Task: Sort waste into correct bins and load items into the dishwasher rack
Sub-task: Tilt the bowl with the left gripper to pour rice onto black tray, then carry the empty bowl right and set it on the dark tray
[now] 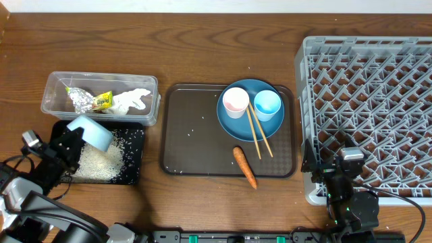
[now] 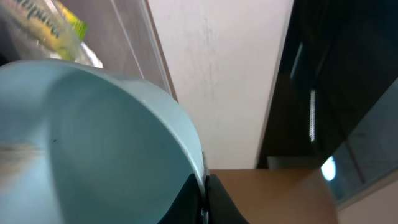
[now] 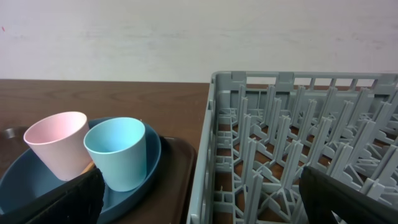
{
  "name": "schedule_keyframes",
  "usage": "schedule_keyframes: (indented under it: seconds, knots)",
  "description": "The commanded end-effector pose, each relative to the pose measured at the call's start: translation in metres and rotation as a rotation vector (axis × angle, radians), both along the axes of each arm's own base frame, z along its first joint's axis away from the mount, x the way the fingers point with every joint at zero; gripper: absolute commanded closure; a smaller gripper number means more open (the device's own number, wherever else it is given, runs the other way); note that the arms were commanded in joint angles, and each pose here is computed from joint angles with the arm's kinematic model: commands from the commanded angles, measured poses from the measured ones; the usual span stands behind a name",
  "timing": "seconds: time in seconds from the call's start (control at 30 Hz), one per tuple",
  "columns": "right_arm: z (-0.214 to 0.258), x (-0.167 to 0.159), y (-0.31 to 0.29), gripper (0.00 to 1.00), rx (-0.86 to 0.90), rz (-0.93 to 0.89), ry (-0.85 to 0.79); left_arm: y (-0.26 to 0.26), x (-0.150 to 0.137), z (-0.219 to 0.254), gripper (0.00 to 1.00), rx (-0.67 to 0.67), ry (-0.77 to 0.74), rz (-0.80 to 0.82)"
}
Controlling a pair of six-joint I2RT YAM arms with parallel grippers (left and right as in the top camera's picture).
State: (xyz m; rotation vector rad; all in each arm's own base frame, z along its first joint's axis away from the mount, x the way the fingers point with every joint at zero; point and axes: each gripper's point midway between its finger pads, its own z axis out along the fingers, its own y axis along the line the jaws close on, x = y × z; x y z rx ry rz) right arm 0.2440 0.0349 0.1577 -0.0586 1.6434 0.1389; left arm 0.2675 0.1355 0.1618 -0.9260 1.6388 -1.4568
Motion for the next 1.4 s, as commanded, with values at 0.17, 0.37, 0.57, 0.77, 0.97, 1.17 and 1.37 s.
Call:
schedule_keyframes:
  seconds: [0.17, 0.37, 0.57, 0.77, 0.97, 1.17, 1.37]
  knots:
    - [0.000, 0.000, -0.003, 0.01, -0.012, -0.012, -0.001, -0.002, -0.003, 0.010, 0.92, -0.032, -0.013, 0.005]
    - [0.000, 0.000, -0.003, 0.01, -0.012, -0.012, -0.001, 0.000, -0.002, 0.011, 0.93, -0.019, -0.019, 0.005]
    - [0.000, 0.000, -0.003, 0.01, -0.011, -0.012, -0.001, -0.013, 0.004, 0.012, 0.94, -0.012, -0.023, -0.042]
    - [0.000, 0.000, -0.003, 0.01, -0.011, -0.012, -0.001, -0.045, 0.017, 0.024, 0.94, 0.061, -0.006, -0.145]
    - [0.000, 0.000, -0.003, 0.01, -0.011, -0.012, -0.001, -0.085, 0.021, 0.049, 0.94, 0.211, 0.026, -0.208]
    - [0.000, 0.000, -0.003, 0.01, -0.011, -0.012, -0.001, -0.142, 0.014, 0.065, 0.94, 0.434, 0.071, -0.253]
    - [0.000, 0.000, -0.003, 0.01, -0.011, -0.012, -0.001, -0.182, -0.003, 0.044, 0.94, 0.670, 0.196, -0.286]
